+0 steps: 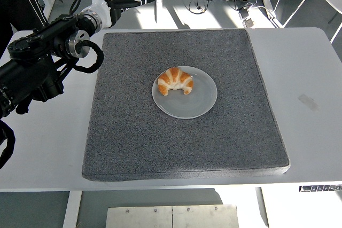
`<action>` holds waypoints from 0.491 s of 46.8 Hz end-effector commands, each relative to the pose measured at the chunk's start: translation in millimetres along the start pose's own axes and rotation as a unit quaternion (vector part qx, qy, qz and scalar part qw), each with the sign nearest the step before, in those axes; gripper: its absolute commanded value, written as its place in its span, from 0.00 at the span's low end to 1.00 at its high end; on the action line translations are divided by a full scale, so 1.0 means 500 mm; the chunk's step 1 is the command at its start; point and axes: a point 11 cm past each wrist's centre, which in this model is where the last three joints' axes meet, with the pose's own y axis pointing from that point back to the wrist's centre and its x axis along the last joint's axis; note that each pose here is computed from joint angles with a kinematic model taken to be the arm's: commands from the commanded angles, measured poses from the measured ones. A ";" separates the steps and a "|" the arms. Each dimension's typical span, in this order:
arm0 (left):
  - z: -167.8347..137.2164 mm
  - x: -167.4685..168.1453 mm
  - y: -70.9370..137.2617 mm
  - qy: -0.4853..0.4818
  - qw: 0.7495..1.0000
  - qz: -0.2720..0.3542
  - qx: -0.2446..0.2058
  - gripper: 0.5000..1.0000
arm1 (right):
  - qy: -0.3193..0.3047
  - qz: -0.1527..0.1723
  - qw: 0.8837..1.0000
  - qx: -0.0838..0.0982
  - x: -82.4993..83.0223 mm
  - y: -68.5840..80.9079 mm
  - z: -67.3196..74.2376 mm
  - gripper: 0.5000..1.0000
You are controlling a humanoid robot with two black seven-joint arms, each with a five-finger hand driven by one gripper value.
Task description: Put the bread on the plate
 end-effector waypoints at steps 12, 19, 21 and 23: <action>-0.036 0.024 0.012 0.219 0.975 -0.014 -0.028 0.96 | 0.001 0.000 1.000 0.000 -0.001 0.000 0.000 1.00; -0.082 0.044 0.022 0.296 0.955 -0.004 -0.025 0.96 | 0.001 0.000 1.000 0.000 -0.001 0.000 0.000 1.00; -0.094 0.050 0.025 0.305 0.952 -0.002 -0.023 0.96 | 0.001 0.000 1.000 0.000 -0.001 0.000 0.000 1.00; -0.104 0.057 0.028 0.309 0.951 0.001 -0.022 0.96 | 0.001 0.000 1.000 0.000 -0.001 0.000 0.000 1.00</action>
